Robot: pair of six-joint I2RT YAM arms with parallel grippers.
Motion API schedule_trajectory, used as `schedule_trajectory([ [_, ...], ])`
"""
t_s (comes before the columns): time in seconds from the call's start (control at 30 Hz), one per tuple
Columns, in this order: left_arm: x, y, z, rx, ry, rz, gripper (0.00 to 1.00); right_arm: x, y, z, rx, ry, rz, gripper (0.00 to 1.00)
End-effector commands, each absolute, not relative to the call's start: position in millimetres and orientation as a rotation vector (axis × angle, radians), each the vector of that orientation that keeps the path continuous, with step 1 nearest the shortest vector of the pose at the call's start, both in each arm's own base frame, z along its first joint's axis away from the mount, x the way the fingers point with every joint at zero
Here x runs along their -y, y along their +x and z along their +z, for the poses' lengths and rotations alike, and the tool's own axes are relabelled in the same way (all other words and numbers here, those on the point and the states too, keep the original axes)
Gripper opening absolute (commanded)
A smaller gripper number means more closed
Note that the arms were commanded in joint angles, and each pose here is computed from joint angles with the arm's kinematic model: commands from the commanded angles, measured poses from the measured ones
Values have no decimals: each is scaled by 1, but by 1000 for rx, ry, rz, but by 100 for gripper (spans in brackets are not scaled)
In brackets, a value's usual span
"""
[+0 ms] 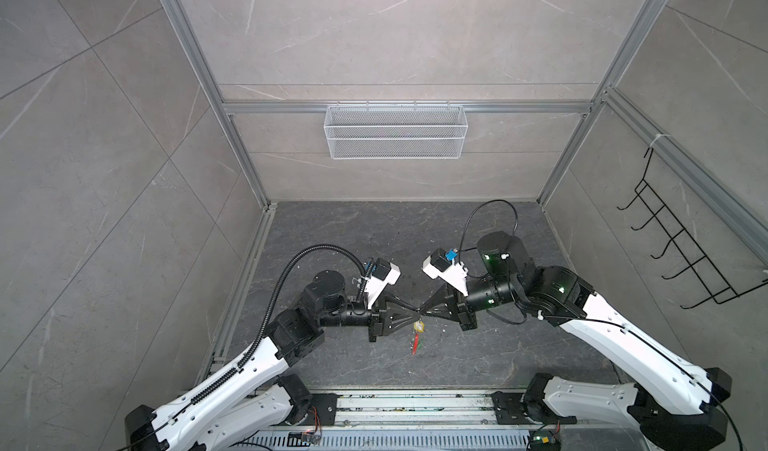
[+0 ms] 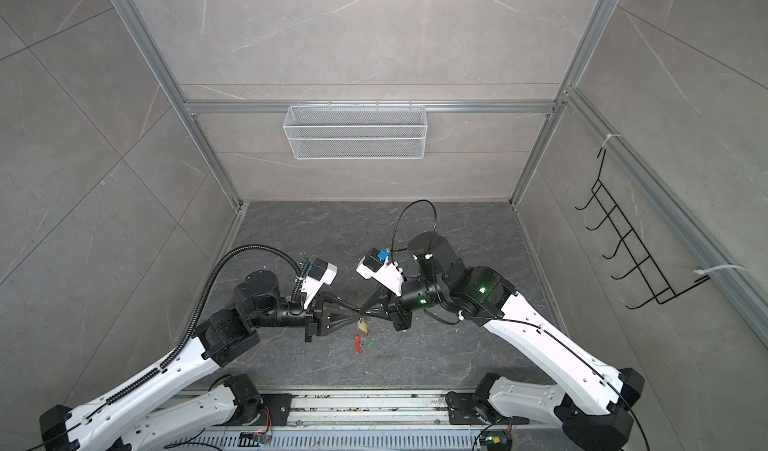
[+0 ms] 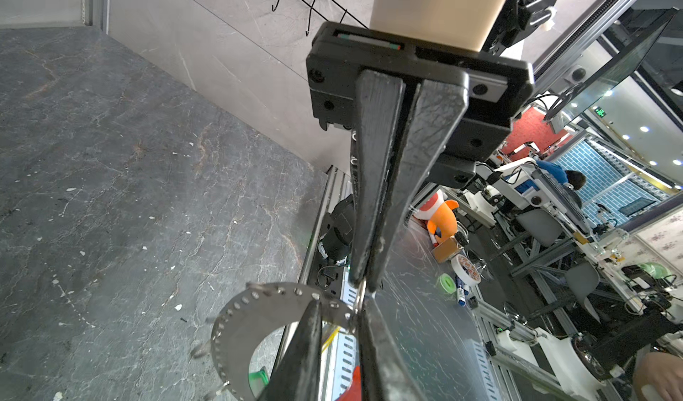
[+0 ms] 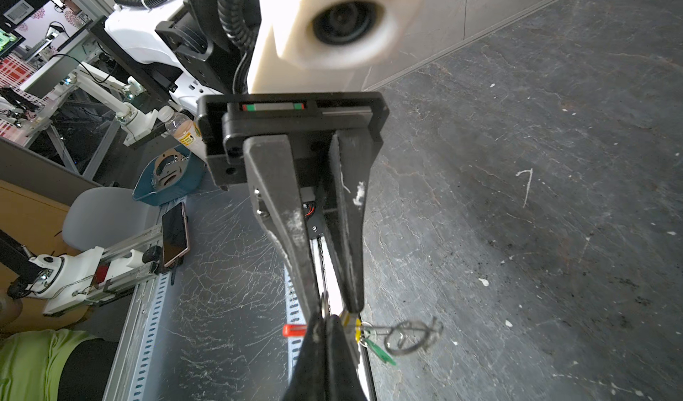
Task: Remove the keys from the keyring
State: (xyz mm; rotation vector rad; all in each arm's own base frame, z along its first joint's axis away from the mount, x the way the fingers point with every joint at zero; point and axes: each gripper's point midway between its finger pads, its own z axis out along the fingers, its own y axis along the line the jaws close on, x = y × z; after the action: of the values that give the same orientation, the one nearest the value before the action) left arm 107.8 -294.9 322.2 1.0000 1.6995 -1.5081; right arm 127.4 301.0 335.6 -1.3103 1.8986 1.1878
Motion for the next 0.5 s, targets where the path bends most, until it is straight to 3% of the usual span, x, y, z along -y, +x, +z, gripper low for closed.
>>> schedule_trajectory([
  [0.0, 293, 103, 356, -1564, 1025, -1509, 23, -302, 123, 347, -1852, -1340, 1200, 0],
  [0.17, 290, 100, 359, -1544, 1025, -1502, 25, -301, 123, 347, -1854, -1340, 1192, 0],
  [0.47, 293, 101, 356, -1558, 1031, -1505, 7, -303, 124, 347, -1852, -1334, 1196, 0],
])
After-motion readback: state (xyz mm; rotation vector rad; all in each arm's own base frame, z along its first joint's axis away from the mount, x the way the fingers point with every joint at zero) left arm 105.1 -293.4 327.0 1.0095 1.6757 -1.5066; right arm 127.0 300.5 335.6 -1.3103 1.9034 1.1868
